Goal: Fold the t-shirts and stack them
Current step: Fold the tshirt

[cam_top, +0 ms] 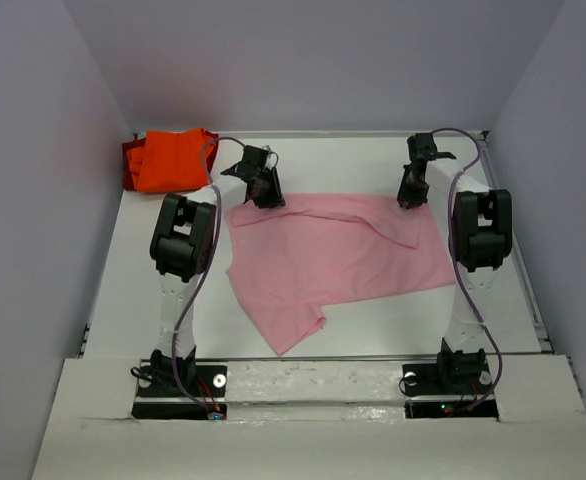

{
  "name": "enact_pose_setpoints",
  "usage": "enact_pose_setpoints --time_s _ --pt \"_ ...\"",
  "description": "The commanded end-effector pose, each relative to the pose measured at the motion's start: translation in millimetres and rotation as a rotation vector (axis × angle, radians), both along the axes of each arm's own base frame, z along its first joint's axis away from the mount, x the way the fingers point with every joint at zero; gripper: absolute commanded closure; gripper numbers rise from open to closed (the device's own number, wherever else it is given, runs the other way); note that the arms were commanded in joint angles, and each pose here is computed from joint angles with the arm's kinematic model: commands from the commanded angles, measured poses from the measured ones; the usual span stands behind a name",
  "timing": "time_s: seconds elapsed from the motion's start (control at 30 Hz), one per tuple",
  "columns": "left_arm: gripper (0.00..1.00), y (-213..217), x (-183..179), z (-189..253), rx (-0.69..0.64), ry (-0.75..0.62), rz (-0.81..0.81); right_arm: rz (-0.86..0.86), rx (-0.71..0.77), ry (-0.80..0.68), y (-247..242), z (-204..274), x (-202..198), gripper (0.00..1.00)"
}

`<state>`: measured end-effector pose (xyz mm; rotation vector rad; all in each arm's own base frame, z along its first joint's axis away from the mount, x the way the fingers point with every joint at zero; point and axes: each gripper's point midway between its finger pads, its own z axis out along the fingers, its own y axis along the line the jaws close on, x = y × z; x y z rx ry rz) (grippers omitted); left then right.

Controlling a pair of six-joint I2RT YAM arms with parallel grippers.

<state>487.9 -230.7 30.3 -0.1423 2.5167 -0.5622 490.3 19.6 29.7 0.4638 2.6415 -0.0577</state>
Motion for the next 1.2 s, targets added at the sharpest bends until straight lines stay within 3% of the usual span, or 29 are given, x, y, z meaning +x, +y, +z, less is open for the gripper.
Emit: enact_pose_setpoints --time_s 0.0,0.2,0.4,0.67,0.9,1.17 --pt "0.61 -6 -30 5 -0.014 0.046 -0.068 -0.012 -0.011 -0.037 -4 9 11 0.71" --pt "0.61 -15 -67 -12 0.007 0.109 -0.136 -0.014 -0.018 -0.043 -5 11 14 0.71" --pt "0.61 -18 -84 9 0.025 0.075 -0.166 -0.021 -0.015 -0.027 -9 4 12 0.71" --pt "0.61 4 -97 35 0.098 0.030 -0.167 -0.018 -0.009 -0.033 -8 7 14 0.71" --pt "0.62 45 -99 29 0.184 0.032 -0.096 -0.017 -0.005 -0.045 -7 13 14 0.71" --pt "0.62 57 -119 30 0.152 0.043 -0.076 -0.014 0.000 -0.039 -6 10 14 0.71"
